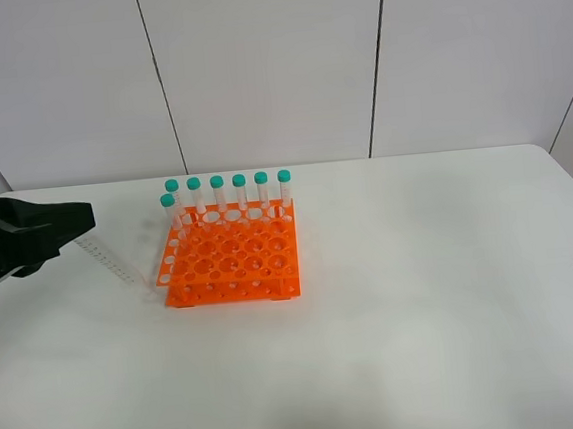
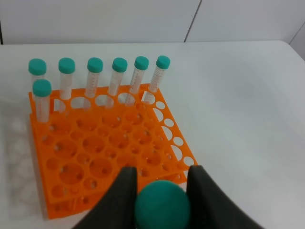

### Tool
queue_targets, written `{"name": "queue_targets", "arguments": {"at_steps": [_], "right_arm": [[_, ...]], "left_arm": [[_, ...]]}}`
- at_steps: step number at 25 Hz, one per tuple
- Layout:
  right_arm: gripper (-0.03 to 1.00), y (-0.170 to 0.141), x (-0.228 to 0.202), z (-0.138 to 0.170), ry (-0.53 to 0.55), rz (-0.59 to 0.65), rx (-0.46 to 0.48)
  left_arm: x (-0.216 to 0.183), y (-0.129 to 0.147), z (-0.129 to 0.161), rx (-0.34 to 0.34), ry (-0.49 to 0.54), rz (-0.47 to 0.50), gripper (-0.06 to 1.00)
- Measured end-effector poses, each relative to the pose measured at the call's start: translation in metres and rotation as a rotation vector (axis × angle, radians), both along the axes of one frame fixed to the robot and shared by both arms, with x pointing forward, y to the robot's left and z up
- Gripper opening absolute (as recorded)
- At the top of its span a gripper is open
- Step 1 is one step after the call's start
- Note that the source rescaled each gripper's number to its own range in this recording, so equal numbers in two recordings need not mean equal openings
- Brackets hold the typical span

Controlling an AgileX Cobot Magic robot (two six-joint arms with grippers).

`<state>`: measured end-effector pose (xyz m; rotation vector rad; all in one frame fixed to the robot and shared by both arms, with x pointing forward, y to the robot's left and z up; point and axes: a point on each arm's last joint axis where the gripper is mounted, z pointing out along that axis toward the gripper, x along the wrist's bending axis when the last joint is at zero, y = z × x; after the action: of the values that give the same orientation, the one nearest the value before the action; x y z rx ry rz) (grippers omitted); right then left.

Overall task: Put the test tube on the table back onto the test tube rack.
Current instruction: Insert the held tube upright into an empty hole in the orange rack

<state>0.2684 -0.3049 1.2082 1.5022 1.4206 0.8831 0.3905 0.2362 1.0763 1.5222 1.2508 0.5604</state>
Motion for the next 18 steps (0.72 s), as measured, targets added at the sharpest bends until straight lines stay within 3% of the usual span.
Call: {"name": "queue_targets", "arguments": {"at_steps": [13,18], "right_arm": [[0.00,0.002,-0.036,-0.109,0.056,-0.055,0.102],[0.00,0.002,-0.039,-0.130,0.059,-0.058,0.117]], "left_arm": [[0.000,0.000,0.000,0.000,0.000,0.000,0.01],[0.000,0.000,0.000,0.000,0.000,0.000,0.01]]}}
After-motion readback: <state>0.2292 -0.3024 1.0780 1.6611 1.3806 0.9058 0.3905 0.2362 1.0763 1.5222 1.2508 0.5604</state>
